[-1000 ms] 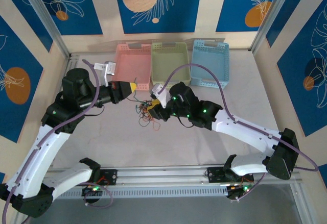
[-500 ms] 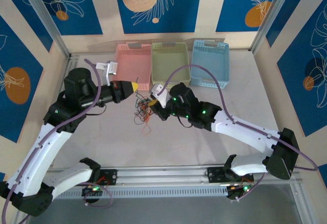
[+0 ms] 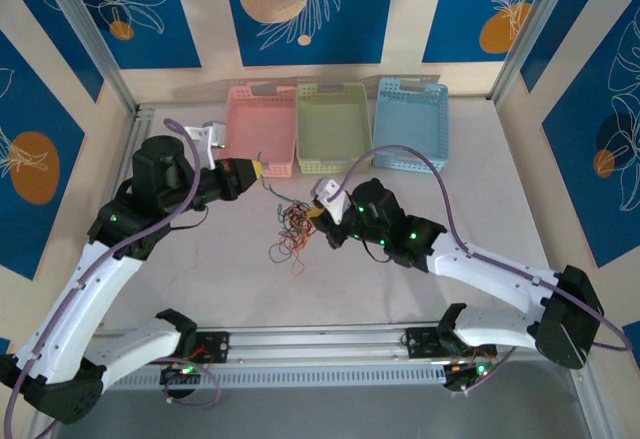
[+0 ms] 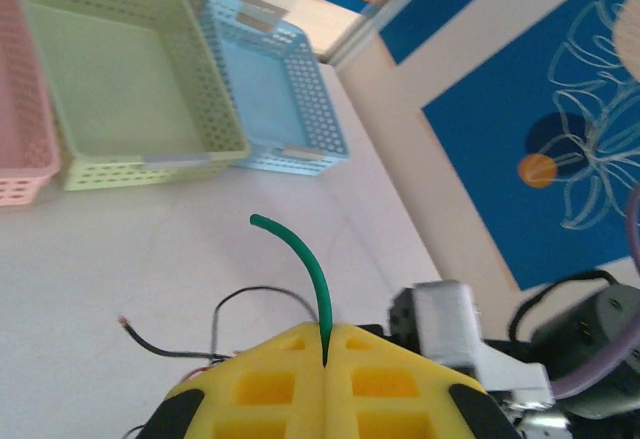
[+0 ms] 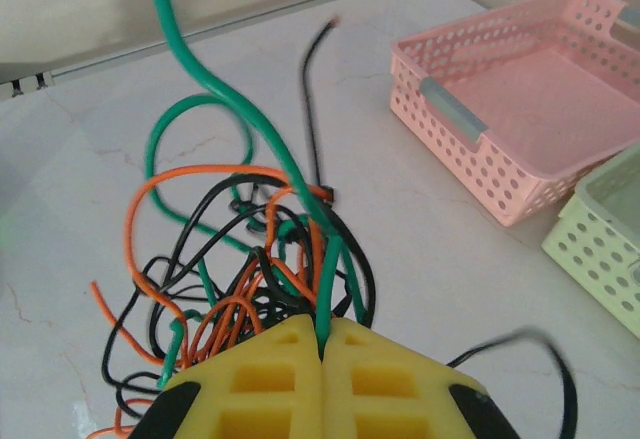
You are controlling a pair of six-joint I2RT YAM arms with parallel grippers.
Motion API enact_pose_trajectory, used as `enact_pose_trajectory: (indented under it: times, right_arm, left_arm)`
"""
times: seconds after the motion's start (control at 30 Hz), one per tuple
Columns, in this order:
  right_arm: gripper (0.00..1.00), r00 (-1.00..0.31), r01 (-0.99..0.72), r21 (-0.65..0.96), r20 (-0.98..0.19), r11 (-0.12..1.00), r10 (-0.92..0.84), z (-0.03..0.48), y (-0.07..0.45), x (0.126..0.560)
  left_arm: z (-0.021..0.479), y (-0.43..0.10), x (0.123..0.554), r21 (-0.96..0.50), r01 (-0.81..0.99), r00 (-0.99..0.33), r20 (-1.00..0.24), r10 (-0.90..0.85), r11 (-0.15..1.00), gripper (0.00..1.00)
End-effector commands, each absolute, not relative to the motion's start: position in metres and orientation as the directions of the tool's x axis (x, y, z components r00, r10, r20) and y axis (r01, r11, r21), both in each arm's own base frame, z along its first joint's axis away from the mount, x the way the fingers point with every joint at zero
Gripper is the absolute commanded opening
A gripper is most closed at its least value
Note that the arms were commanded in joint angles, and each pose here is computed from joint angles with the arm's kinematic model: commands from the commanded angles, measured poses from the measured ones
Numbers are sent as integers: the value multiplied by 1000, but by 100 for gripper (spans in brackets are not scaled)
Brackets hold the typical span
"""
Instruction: Untangle the cables
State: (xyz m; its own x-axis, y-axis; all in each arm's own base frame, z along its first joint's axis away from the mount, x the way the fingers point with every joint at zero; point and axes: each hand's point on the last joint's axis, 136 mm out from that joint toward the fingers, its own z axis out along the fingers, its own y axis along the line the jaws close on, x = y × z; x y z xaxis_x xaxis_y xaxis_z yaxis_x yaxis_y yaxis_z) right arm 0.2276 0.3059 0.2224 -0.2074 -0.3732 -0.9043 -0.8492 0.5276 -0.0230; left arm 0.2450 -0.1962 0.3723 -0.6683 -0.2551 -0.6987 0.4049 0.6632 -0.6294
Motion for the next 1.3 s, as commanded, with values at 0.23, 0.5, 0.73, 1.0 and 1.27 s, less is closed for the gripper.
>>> enact_pose_trajectory:
  times: [0.23, 0.5, 0.73, 1.0, 1.27]
  right_arm:
    - [0, -268, -791, 116, -948, 601, -170, 217, 257, 233]
    - [0, -387, -698, 290, -922, 655, -5, 211, 221, 248]
    - [0, -451, -612, 382, -888, 692, 91, 202, 197, 255]
    - [0, -518, -471, 483, -829, 738, 211, 185, 164, 269]
    - [0, -544, -413, 525, -797, 744, 261, 177, 150, 274]
  left_arm:
    - [353, -144, 264, -510, 235, -588, -753, -296, 828, 0]
    - [338, -138, 255, -502, 229, -601, -747, -285, 834, 0]
    - [335, -139, 248, -489, 263, -603, -756, -254, 832, 0]
    - [338, -131, 242, -474, 255, -590, -767, -253, 843, 0]
    - [341, -132, 241, -479, 262, -588, -768, -255, 838, 0]
